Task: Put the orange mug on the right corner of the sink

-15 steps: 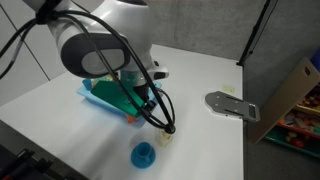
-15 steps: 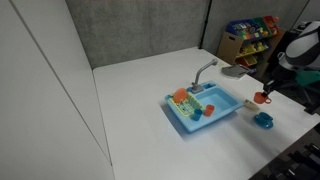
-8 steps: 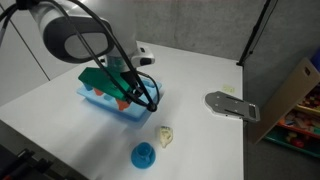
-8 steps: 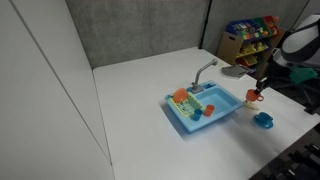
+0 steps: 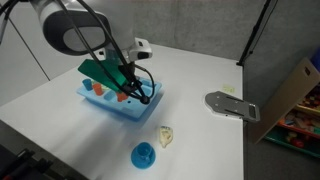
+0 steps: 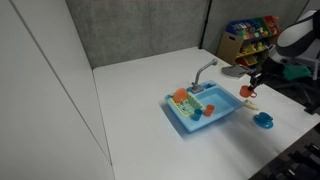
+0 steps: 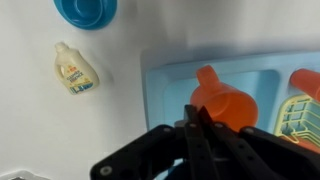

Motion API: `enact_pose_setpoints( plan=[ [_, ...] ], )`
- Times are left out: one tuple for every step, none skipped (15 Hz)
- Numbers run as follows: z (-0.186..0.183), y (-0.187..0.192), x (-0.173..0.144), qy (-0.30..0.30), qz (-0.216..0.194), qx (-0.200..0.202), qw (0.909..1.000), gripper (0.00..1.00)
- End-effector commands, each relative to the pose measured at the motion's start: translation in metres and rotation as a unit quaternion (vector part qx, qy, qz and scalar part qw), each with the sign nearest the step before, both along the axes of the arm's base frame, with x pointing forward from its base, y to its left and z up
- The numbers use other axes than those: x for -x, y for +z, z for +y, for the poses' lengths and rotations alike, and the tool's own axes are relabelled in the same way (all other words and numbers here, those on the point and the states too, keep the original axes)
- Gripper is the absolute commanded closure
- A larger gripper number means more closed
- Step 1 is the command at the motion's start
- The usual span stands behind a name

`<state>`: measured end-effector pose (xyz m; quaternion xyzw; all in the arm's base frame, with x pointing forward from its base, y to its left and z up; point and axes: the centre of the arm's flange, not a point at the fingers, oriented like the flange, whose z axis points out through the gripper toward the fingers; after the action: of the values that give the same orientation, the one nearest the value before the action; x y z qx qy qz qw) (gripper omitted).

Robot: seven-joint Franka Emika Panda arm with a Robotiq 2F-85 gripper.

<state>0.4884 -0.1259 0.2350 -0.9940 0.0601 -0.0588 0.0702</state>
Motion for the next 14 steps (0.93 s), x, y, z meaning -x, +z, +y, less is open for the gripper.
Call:
enact_pose_setpoints(
  plan=[
    [-0.004, 0.001, -0.015, -0.020, -0.012, 0.004, 0.9997, 0.97],
    [-0.006, 0.000, -0.017, -0.023, -0.014, 0.006, 0.9996, 0.97],
    [-0.008, -0.003, -0.019, -0.027, -0.016, 0.010, 0.9995, 0.97],
    [-0.010, -0.007, -0.020, -0.030, -0.015, 0.010, 0.9994, 0.97],
    [-0.012, -0.012, -0.022, -0.034, -0.015, 0.012, 0.9993, 0.97],
    [-0.013, -0.017, -0.023, -0.036, -0.014, 0.012, 0.9992, 0.97],
    [-0.013, -0.022, -0.025, -0.038, -0.014, 0.012, 0.9991, 0.97],
    [-0.013, -0.026, -0.026, -0.040, -0.014, 0.012, 0.9990, 0.97],
    [-0.014, -0.030, -0.028, -0.043, -0.015, 0.012, 0.9989, 0.97],
    [-0.015, -0.034, -0.030, -0.045, -0.014, 0.012, 0.9988, 0.97],
    [-0.017, -0.037, -0.032, -0.048, -0.016, 0.014, 0.9986, 0.97],
    [-0.018, -0.040, -0.033, -0.050, -0.015, 0.014, 0.9985, 0.97],
    [-0.019, -0.041, -0.034, -0.052, -0.015, 0.014, 0.9984, 0.97],
    [-0.020, -0.041, -0.034, -0.052, -0.014, 0.011, 0.9985, 0.97]
  ],
)
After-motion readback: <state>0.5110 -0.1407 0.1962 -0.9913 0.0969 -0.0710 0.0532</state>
